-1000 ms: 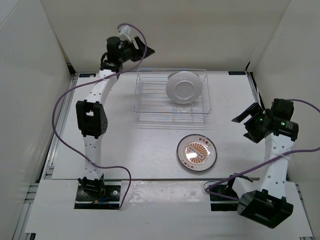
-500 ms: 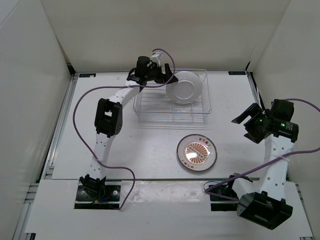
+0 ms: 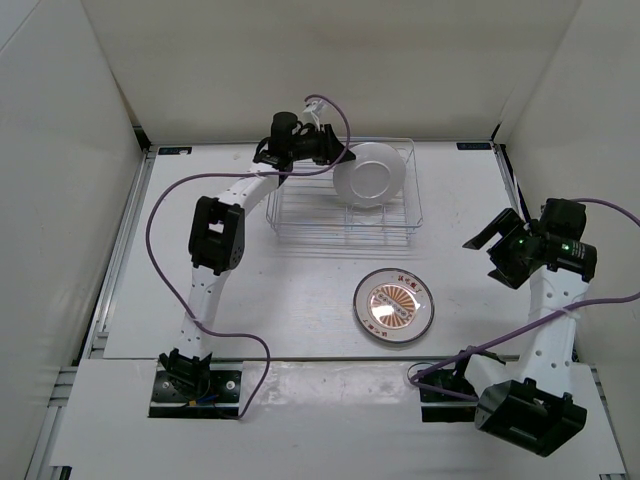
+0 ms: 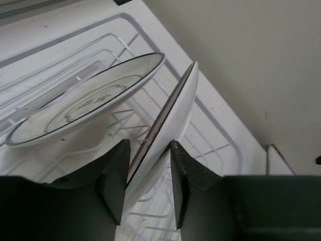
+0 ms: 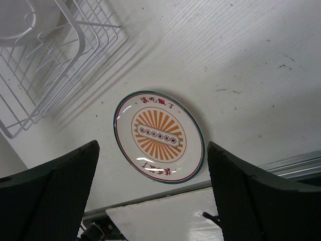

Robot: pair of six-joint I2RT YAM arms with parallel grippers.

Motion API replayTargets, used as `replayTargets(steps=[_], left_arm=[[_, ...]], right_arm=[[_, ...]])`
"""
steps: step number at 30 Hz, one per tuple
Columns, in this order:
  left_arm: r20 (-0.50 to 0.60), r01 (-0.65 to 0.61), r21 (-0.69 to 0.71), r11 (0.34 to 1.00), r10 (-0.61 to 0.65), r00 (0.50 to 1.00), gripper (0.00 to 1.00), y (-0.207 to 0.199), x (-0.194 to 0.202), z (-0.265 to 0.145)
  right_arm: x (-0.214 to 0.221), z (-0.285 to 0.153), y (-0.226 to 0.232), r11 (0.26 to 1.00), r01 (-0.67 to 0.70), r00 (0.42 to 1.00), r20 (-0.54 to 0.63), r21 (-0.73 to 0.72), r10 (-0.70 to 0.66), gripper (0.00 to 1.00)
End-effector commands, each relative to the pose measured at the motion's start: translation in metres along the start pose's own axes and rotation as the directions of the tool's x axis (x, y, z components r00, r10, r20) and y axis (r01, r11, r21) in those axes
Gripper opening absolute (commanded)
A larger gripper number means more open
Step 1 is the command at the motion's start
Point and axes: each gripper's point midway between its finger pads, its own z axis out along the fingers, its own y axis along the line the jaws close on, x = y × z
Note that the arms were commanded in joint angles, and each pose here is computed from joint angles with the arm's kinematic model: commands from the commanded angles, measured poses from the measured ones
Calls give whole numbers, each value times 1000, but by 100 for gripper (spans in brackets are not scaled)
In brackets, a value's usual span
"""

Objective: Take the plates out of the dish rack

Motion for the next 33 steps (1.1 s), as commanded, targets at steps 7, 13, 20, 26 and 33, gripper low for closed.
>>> replayTargets(steps=[7, 13, 20, 26, 33], left_arm=[[10, 1, 231, 973, -3, 1000, 27, -78, -38, -18], [82, 8, 236, 972, -29, 996, 1, -98, -67, -27], [98, 199, 286, 937, -235, 967, 0, -101, -78, -26], [107, 264, 285, 921, -305, 946, 0, -106, -88, -29], [191, 286, 302, 909, -351, 917, 0, -111, -124, -40]], right_arm=[[-5, -3, 1, 1000, 3, 1000, 8, 8, -3, 89], [-3, -1, 0, 1000, -7, 1000, -6, 11, 7, 89], [1, 1, -1, 1000, -21, 1000, -20, 13, 21, 89], [3, -2, -3, 1000, -20, 1000, -12, 20, 20, 89], [3, 1, -4, 1000, -19, 1000, -16, 21, 20, 89]])
